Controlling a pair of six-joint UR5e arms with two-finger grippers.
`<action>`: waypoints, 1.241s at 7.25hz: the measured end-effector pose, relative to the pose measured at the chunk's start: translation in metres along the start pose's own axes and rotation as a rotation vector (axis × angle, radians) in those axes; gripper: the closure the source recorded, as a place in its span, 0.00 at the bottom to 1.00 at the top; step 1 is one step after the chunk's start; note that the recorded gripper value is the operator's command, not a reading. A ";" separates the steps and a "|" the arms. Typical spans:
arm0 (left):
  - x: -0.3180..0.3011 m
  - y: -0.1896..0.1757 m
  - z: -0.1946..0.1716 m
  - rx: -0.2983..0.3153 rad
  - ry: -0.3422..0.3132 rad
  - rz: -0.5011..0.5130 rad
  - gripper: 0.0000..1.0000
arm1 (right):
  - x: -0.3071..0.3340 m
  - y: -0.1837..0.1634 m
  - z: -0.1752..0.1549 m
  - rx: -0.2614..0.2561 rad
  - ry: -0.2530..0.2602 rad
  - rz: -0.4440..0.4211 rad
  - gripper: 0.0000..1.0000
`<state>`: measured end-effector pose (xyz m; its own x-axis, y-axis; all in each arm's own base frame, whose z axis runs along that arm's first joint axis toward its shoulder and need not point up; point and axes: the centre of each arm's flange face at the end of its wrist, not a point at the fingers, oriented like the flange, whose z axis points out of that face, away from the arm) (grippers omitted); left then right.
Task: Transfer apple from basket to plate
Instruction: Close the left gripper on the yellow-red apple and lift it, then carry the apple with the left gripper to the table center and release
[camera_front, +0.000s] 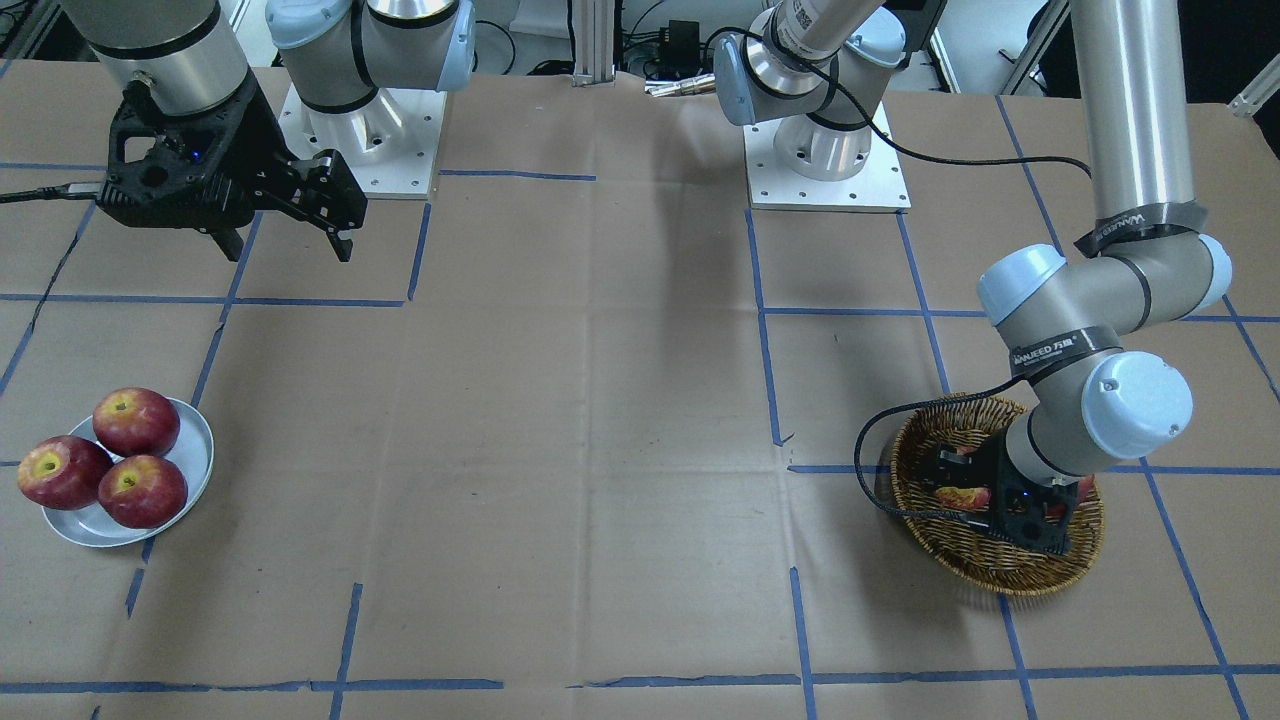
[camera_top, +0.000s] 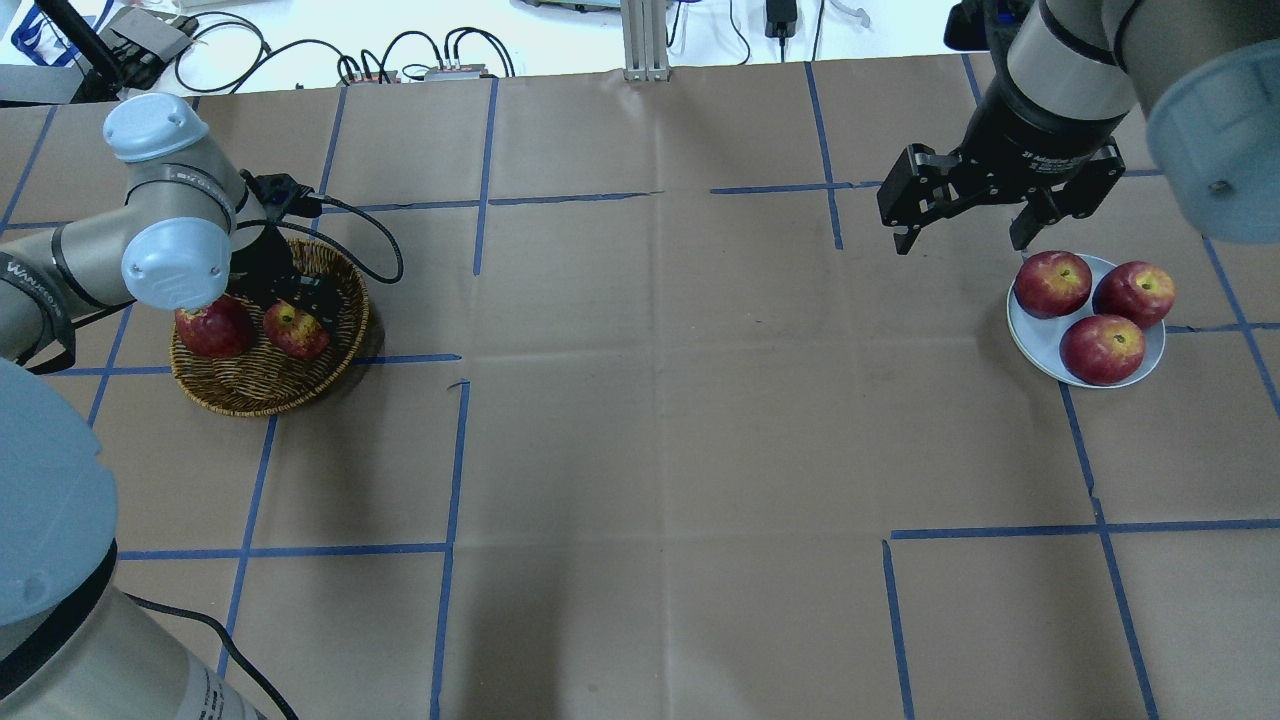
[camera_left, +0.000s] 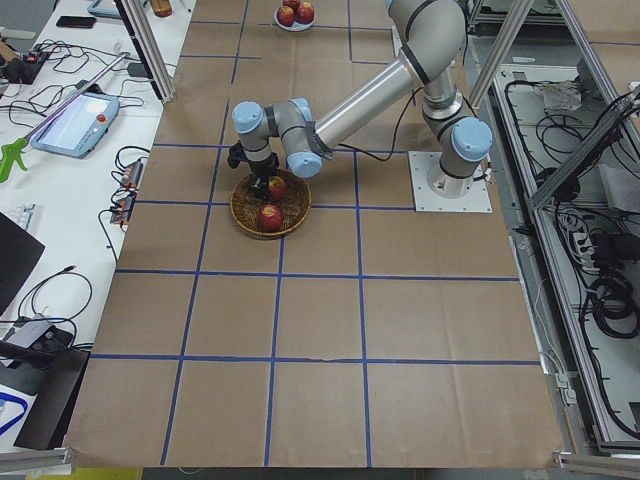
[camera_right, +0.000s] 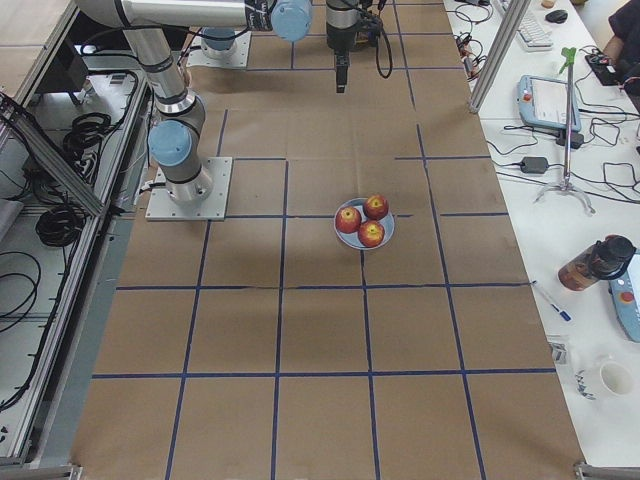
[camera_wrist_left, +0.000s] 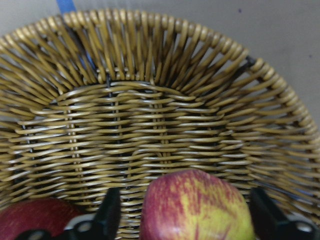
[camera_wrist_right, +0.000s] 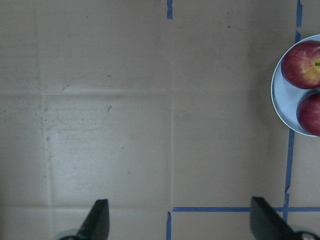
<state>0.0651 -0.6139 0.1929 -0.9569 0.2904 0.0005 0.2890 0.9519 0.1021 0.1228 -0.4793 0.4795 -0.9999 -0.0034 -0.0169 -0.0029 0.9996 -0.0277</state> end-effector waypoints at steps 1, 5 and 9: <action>0.001 0.000 -0.002 0.000 -0.003 0.002 0.62 | 0.000 0.000 0.000 0.000 0.000 0.000 0.00; 0.069 -0.018 -0.092 0.051 -0.055 -0.004 0.62 | 0.000 0.000 0.001 -0.002 0.004 0.000 0.00; 0.260 -0.076 -0.107 0.096 -0.063 -0.120 0.62 | 0.000 0.000 0.002 -0.002 0.001 0.000 0.00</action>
<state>-0.2086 -0.6208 0.2915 -0.9819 0.1769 -0.0682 0.1772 0.9842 0.0019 0.1227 -0.4794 0.4779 -0.9999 -0.0034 -0.0157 -0.0030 0.9997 -0.0256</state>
